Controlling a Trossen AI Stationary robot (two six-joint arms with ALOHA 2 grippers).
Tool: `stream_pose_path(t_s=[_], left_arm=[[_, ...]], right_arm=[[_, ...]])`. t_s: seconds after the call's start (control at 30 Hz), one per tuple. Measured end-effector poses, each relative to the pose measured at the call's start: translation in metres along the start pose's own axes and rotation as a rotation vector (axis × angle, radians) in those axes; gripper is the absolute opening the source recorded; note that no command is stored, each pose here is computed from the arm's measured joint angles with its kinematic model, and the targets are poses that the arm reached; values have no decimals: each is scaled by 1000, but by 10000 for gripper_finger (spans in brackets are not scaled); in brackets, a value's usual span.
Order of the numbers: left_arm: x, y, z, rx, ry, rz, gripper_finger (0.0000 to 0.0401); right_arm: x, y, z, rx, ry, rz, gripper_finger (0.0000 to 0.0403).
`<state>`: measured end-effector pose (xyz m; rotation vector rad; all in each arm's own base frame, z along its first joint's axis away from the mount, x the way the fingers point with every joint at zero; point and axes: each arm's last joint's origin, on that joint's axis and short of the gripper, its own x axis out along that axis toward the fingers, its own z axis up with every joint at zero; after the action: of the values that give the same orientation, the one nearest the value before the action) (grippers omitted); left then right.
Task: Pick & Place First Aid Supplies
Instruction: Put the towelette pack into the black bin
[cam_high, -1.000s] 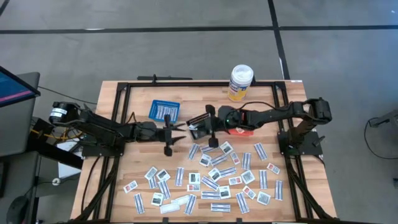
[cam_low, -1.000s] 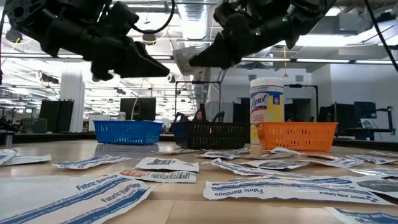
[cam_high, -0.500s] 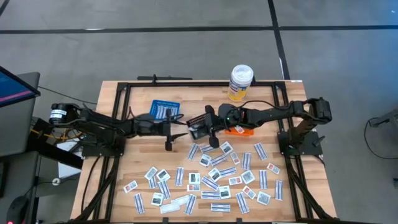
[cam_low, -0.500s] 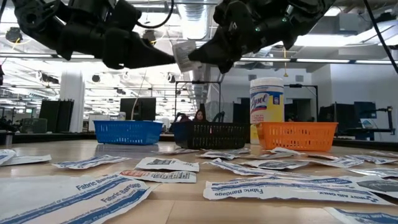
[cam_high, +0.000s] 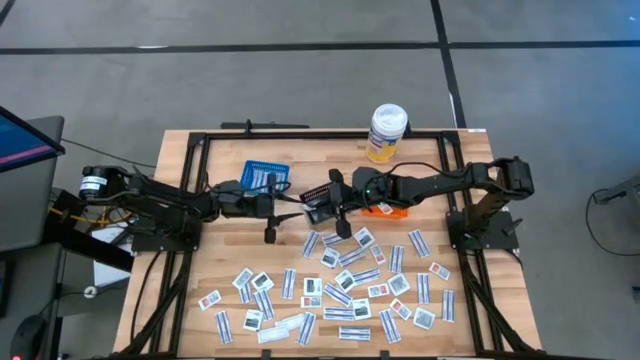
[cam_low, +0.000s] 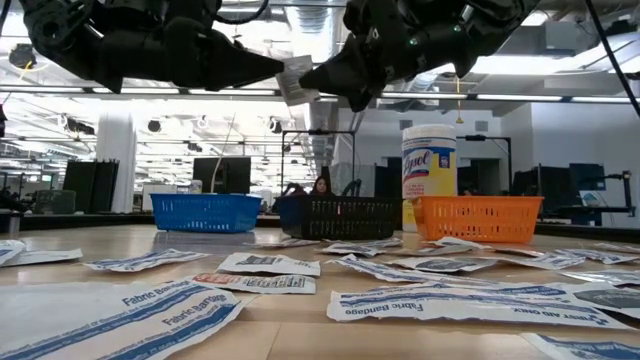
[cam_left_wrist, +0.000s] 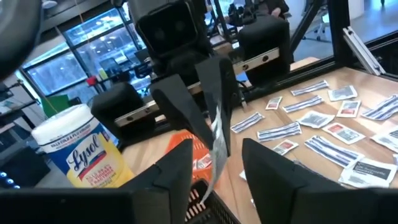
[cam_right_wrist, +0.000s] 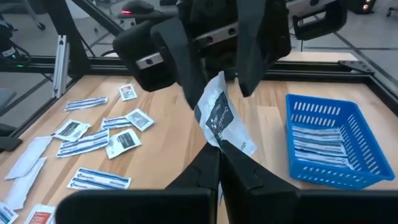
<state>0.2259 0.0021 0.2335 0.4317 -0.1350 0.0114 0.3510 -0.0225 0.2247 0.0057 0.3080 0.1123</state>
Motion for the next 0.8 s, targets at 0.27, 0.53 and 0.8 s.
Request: stream_pose_path(t_s=[0.27,0.53,0.8], left_arm=[[0,1,1,1,-11,5,68],[0,2,2,1,-15,41,8],[0,2,2,-22,-14,45,7]], right_arm=[[0,-1,1,-2,-12,-18,0],[0,1,1,-53,-9,-59,11],[3,16,-2,-210,47,-152,76]])
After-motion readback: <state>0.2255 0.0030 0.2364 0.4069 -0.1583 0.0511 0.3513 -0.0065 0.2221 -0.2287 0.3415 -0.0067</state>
